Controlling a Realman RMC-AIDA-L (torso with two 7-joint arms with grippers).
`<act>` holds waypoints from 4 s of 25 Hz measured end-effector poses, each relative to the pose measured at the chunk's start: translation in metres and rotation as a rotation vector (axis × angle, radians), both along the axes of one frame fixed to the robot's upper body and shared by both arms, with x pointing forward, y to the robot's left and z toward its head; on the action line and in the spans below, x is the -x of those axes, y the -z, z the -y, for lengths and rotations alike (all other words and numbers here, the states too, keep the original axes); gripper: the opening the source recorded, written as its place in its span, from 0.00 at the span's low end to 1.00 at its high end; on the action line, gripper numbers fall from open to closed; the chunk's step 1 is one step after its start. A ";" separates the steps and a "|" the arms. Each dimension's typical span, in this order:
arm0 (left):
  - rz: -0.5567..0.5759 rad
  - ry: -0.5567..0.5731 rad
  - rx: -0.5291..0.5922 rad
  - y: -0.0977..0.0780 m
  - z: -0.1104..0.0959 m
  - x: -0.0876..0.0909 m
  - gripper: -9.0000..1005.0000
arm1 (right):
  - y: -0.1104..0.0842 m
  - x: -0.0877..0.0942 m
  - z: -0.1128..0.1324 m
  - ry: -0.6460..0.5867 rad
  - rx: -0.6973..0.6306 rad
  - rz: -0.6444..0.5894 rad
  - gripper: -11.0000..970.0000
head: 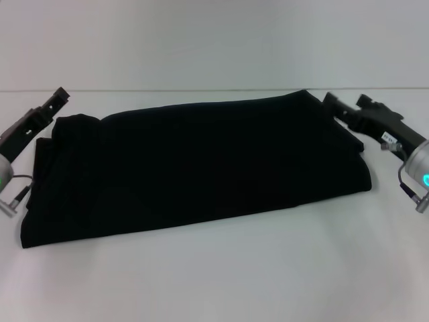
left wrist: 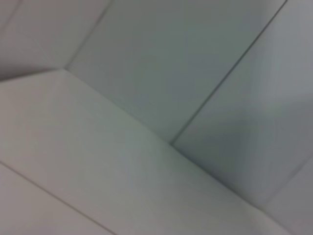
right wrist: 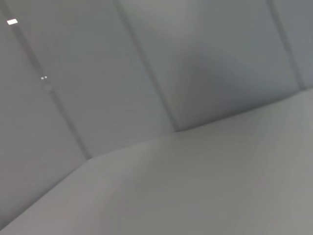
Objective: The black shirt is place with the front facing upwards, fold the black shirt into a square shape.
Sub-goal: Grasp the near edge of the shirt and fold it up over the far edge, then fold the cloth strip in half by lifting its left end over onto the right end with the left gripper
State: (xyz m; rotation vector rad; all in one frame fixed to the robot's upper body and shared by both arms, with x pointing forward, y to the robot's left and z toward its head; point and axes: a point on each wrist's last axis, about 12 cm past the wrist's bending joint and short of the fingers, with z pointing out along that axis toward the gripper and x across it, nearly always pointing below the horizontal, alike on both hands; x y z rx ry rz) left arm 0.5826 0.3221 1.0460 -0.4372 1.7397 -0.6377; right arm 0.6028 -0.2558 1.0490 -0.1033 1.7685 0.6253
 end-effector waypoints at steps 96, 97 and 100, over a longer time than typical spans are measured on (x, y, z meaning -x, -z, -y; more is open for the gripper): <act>-0.777 0.207 0.431 -0.031 -0.087 0.086 0.90 | 0.024 0.071 -0.019 -0.619 0.323 0.087 0.97; -0.777 0.202 0.431 -0.031 -0.088 0.086 0.90 | 0.024 0.071 -0.019 -0.619 0.323 0.087 0.97; -0.779 0.193 0.437 -0.030 -0.089 0.087 0.90 | 0.024 0.071 -0.019 -0.618 0.322 0.087 0.97</act>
